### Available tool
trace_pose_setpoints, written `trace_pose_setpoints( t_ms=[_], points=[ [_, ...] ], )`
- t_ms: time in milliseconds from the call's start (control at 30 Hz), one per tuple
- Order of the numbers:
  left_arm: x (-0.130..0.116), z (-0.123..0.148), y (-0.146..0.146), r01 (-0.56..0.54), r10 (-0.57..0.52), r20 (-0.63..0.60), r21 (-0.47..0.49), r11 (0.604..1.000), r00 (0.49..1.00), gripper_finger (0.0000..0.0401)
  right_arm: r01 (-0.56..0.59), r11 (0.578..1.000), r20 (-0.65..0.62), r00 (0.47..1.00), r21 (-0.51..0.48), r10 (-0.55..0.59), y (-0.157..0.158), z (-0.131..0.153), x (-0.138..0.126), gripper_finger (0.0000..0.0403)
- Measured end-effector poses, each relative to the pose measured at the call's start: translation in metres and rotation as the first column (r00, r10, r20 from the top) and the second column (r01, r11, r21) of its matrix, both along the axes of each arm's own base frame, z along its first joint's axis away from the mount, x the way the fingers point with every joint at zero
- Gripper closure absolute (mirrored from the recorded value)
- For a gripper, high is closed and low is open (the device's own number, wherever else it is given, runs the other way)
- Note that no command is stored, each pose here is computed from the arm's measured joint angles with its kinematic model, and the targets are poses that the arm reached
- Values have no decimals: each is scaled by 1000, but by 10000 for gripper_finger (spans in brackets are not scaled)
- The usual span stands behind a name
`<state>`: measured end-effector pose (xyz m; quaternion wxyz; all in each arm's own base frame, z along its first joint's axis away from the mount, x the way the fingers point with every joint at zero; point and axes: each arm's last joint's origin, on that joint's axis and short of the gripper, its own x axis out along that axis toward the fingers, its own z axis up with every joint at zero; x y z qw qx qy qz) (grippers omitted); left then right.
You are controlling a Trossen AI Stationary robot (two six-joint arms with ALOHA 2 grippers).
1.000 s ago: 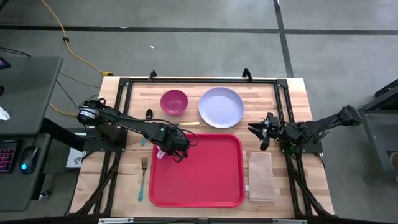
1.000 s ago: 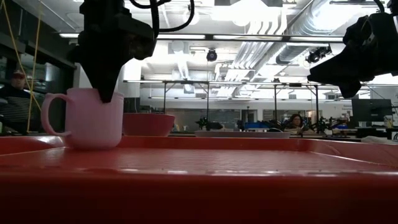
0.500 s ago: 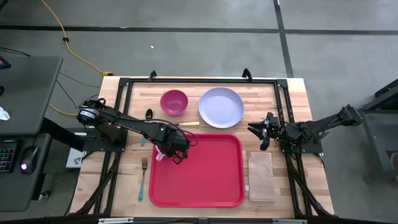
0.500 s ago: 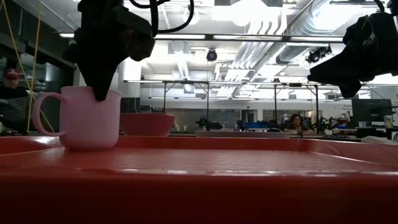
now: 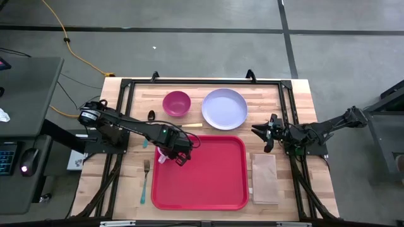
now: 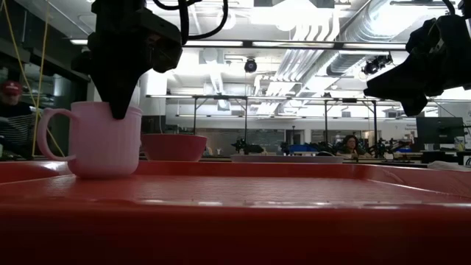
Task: Set up tray
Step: Put the pink mug on the top left of the red tray
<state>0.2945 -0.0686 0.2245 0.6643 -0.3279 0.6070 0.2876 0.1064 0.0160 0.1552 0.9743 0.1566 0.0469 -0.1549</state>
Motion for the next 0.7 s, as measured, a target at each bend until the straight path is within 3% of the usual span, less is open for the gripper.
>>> trace_pose_setpoints(
  t_ms=[700],
  points=[
    [-1,0,1,-35,35,-3,28,999,999,327,-36,999,-3,999,6,36,1,0,0,320]
  ],
)
